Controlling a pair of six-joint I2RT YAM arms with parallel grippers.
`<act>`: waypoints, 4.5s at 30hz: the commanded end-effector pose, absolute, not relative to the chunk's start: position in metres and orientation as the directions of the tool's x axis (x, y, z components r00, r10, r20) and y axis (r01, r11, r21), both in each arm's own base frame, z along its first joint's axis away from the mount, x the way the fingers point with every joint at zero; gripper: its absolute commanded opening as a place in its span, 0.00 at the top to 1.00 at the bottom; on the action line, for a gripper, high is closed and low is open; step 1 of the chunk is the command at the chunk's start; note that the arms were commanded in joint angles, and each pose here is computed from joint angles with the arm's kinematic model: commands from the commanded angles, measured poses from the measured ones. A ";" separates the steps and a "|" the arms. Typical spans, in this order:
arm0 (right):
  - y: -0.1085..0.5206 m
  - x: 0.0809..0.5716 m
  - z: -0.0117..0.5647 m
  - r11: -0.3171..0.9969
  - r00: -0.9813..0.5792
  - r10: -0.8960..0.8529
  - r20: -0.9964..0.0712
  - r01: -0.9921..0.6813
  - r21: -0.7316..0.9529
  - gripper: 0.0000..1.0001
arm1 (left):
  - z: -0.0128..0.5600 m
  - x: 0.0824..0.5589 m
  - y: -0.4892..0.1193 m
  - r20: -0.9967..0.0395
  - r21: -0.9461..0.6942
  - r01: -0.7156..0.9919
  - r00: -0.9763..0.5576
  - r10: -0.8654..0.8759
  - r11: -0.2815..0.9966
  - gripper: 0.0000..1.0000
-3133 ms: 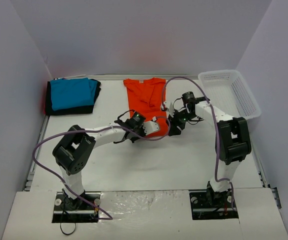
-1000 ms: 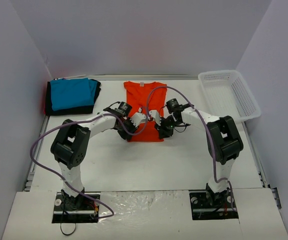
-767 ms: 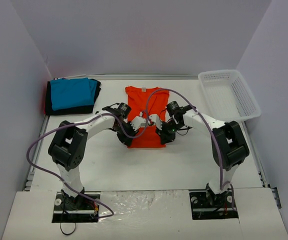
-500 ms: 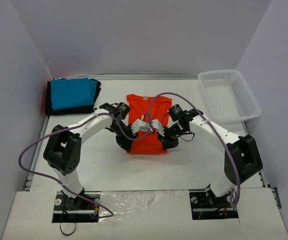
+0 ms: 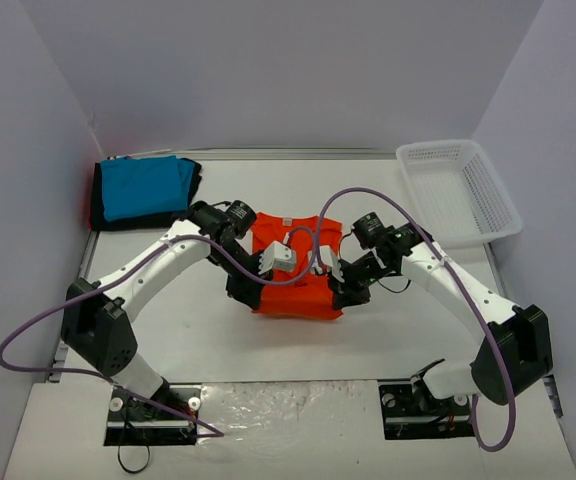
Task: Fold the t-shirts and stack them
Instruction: Fold the long partially folded tshirt into a neat square, then put the neatly folded tshirt into the corner of the board with the left arm
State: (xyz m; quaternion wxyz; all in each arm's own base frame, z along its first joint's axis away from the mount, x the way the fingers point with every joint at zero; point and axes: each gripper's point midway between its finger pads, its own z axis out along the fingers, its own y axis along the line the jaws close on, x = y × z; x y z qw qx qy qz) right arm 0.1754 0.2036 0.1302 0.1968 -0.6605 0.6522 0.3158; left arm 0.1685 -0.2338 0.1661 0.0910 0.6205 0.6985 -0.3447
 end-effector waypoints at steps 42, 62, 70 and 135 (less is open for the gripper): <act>0.196 0.274 0.191 0.023 0.014 -0.711 -0.703 -0.999 -0.043 1.00 | 0.221 0.258 -0.210 -0.598 0.127 0.955 -0.141 0.789 0.267 0.98; 0.187 0.359 0.170 0.079 -0.013 -0.735 -0.678 -0.995 -0.066 1.00 | 0.201 0.343 -0.214 -0.592 0.167 0.934 -0.160 0.790 0.314 0.98; 0.184 0.398 0.149 0.085 -0.028 -0.730 -0.683 -0.995 -0.051 1.00 | 0.181 0.373 -0.220 -0.587 0.135 0.941 -0.177 0.790 0.311 0.98; 0.318 0.321 0.063 0.189 -0.047 -0.953 -0.300 -0.865 -0.465 0.42 | 0.224 0.331 -0.088 -0.781 -0.387 0.392 -0.620 -0.071 0.834 0.06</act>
